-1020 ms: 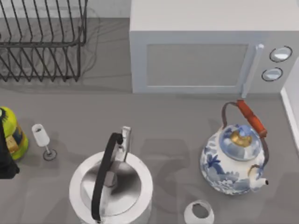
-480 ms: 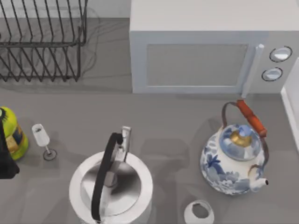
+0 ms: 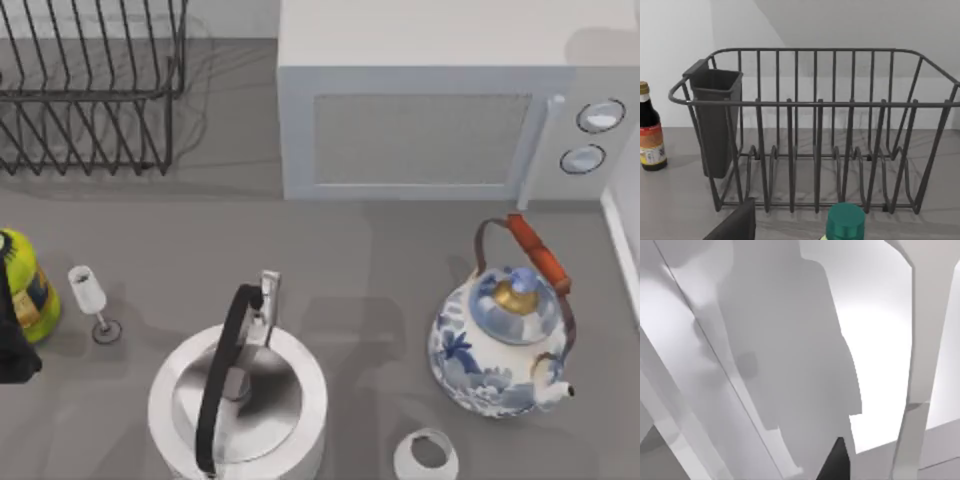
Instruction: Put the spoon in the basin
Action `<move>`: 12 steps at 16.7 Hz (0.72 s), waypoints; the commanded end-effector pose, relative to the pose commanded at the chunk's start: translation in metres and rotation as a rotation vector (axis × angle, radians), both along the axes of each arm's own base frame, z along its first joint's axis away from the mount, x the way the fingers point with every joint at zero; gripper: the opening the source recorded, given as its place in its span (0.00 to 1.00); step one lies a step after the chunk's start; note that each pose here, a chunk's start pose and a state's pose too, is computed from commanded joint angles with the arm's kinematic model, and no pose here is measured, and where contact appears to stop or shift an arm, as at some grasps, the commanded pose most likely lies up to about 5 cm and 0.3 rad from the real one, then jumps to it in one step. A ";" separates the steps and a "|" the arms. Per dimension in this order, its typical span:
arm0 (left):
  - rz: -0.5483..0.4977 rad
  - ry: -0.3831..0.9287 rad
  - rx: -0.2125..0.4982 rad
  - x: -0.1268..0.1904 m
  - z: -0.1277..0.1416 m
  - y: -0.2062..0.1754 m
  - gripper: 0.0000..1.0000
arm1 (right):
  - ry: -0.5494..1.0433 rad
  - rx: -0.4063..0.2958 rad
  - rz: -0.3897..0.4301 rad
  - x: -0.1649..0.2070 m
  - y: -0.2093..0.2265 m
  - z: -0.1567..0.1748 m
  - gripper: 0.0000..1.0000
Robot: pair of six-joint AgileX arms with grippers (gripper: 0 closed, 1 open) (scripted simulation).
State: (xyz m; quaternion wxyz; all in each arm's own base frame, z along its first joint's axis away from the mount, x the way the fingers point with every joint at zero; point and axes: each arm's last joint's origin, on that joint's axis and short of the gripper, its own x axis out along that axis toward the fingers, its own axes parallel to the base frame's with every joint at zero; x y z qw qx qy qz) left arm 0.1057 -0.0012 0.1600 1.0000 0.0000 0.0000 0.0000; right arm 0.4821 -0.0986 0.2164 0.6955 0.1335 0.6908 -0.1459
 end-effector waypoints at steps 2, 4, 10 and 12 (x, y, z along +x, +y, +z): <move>0.000 0.000 0.000 0.000 0.000 0.000 1.00 | -0.008 -0.005 0.003 0.010 0.014 -0.008 0.00; 0.000 0.000 0.000 0.000 0.000 0.000 1.00 | -0.015 -0.009 0.006 0.016 0.025 -0.014 0.00; 0.000 0.000 0.000 0.000 0.000 0.000 1.00 | -0.020 -0.012 0.007 0.019 0.030 -0.017 0.00; 0.000 0.000 0.000 0.000 0.000 0.000 1.00 | -0.021 -0.010 0.001 0.019 0.028 -0.017 0.00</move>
